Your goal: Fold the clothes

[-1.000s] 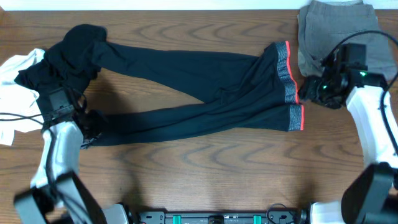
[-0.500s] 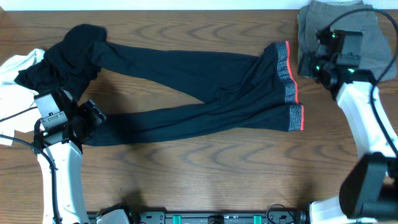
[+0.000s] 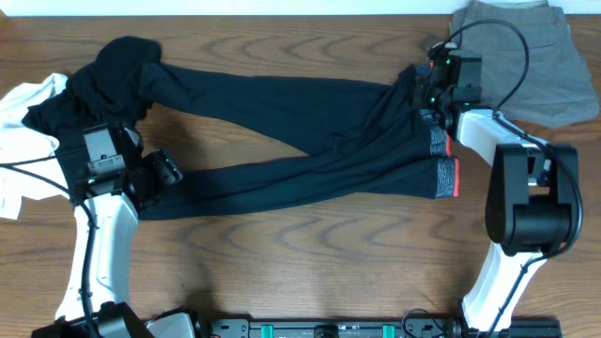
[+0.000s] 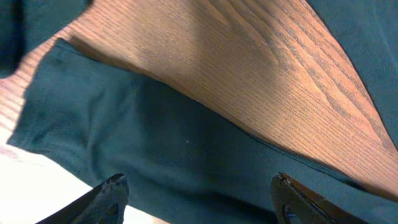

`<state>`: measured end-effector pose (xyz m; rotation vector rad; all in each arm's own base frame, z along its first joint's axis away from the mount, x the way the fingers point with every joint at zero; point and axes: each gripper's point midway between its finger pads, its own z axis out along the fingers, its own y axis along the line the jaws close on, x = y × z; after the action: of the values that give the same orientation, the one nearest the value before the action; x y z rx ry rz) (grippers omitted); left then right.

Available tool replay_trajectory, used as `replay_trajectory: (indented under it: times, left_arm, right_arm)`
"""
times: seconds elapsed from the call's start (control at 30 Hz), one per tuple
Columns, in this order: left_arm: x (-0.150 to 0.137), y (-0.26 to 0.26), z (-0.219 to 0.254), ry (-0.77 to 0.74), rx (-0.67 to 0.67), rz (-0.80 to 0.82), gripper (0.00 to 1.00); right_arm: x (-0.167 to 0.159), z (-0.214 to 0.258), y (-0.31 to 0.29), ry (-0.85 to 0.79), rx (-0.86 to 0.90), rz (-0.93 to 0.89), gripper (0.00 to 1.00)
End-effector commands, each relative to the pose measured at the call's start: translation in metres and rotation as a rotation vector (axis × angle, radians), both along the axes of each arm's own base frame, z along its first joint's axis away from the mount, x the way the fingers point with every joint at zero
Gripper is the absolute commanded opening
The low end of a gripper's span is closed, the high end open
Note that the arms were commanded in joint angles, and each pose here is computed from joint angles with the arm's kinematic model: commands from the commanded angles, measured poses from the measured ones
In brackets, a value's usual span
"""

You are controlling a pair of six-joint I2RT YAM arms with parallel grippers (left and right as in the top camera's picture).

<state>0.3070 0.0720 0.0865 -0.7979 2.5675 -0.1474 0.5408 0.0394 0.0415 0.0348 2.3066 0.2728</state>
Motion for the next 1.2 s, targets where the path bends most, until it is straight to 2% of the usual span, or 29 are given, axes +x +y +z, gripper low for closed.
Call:
replay_trajectory:
  times: [0.0, 0.27, 0.63, 0.77, 0.87, 0.97, 1.1, 1.13, 1.17]
  left_arm:
    - [0.006, -0.002, 0.004, -0.013, 0.009, -0.020, 0.75]
    - [0.007, -0.002, 0.004, -0.015, 0.010, -0.019, 0.75]
    - [0.008, -0.001, 0.005, -0.021, 0.014, -0.022, 0.75]
    - [0.016, 0.001, 0.009, -0.055, 0.027, -0.028, 0.75]
    - [0.026, 0.004, 0.016, -0.100, 0.064, -0.070, 0.75]
    - [0.030, 0.005, 0.028, -0.125, 0.074, -0.074, 0.75]
    - [0.029, 0.004, 0.058, -0.168, 0.087, -0.073, 0.75]
    - [0.026, 0.004, 0.068, -0.182, 0.091, -0.072, 0.75]
    - [0.023, 0.003, 0.076, -0.194, 0.090, -0.064, 0.75]
  right_arm:
    - [0.011, -0.001, -0.002, -0.011, 0.006, -0.008, 0.03]
    - [0.008, -0.035, -0.033, 0.050, -0.061, -0.106, 0.05]
    - [0.003, -0.043, -0.082, 0.079, -0.096, -0.216, 0.06]
    - [0.004, -0.038, -0.076, 0.071, -0.046, -0.176, 0.04]
    - [0.010, -0.016, -0.058, 0.040, 0.011, -0.109, 0.06]
    - [0.009, 0.021, -0.047, 0.028, 0.035, -0.074, 0.23]
    - [-0.006, 0.094, -0.043, 0.005, 0.034, -0.069, 0.71]
    - [-0.013, 0.114, -0.043, -0.006, 0.033, -0.068, 0.79]
    - [-0.020, 0.129, -0.042, -0.012, 0.034, -0.068, 0.94]
